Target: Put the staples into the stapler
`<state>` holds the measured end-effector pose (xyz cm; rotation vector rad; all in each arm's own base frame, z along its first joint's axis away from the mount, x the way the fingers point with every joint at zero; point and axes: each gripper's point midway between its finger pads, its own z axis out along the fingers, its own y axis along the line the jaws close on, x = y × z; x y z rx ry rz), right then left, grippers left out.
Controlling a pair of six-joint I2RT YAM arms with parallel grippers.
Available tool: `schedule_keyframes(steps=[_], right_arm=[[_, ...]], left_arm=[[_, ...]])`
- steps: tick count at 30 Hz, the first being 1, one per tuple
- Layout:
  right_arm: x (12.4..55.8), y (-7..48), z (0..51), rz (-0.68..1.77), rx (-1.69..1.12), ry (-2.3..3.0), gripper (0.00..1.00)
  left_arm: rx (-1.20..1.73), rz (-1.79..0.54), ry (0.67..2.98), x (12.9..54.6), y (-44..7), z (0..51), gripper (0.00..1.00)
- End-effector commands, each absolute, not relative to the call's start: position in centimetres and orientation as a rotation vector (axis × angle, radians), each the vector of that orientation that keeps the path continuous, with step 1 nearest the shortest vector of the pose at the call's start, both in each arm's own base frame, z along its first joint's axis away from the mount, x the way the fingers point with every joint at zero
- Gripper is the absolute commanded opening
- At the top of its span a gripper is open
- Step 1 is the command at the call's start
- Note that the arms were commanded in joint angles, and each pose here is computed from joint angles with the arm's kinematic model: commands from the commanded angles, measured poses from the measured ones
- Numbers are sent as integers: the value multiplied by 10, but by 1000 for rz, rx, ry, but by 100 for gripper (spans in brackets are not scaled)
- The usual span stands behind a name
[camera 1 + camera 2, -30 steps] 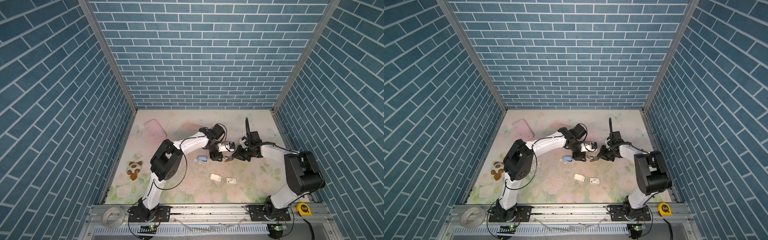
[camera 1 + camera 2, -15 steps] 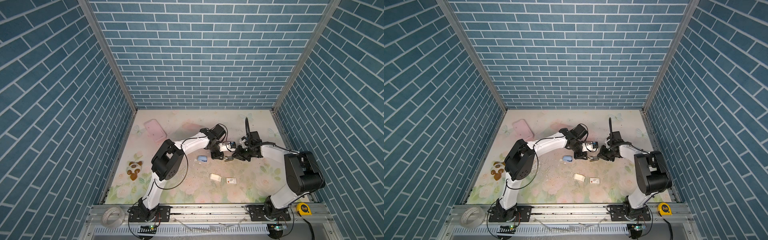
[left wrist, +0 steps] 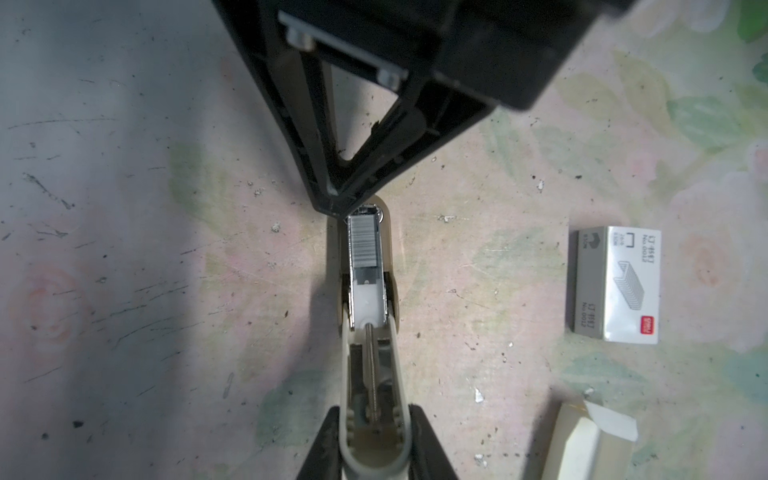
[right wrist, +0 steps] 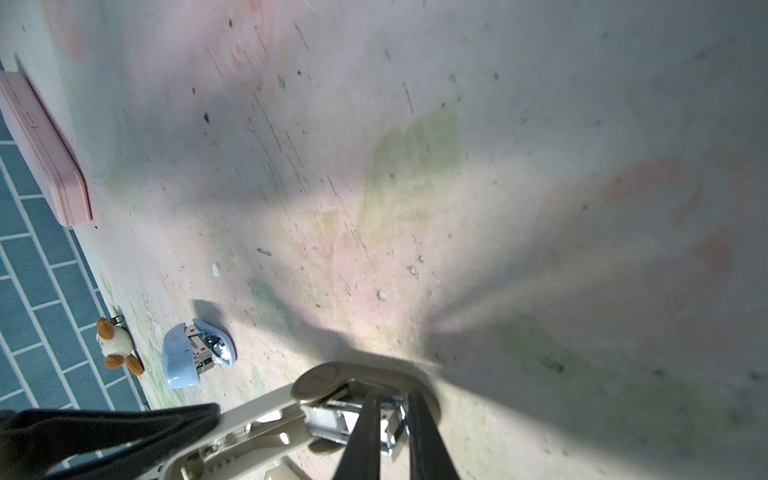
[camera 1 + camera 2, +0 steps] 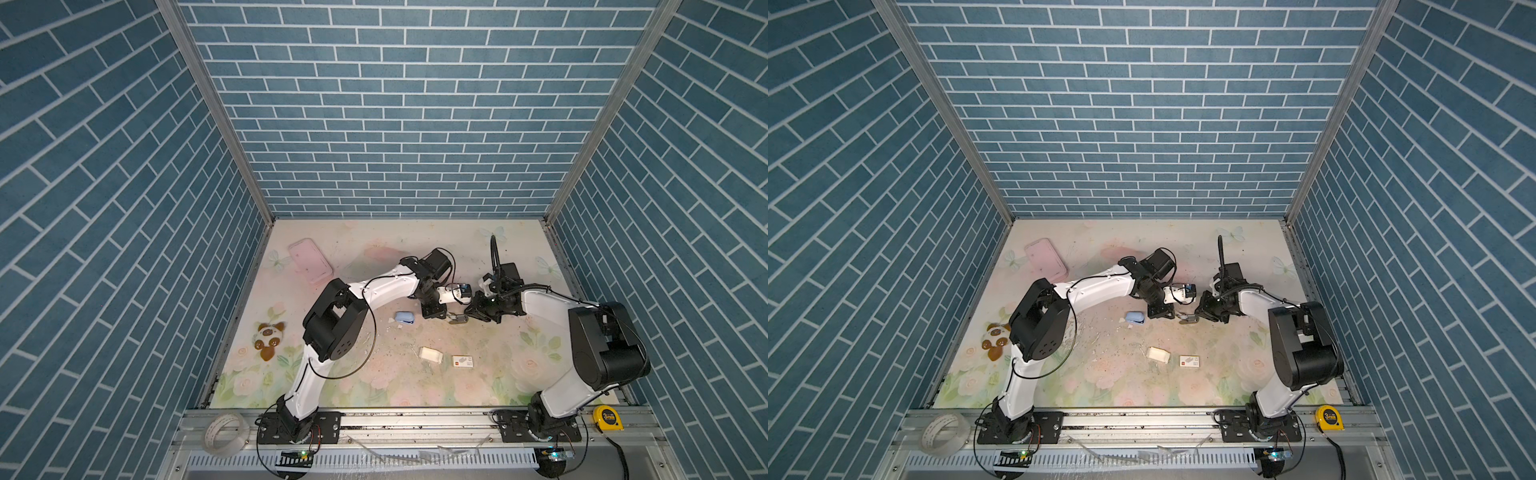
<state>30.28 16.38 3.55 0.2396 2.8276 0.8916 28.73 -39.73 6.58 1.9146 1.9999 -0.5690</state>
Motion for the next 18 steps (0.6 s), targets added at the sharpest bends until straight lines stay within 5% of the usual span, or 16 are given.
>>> schedule_keyframes(steps=[1, 18], right_arm=[[297, 164, 31, 903, 204, 2857, 15], [291, 163, 30, 914, 212, 2855, 14]], left_arm=[[1945, -568, 2005, 280, -394, 62, 21], [1993, -509, 1955, 278, -408, 60, 16]])
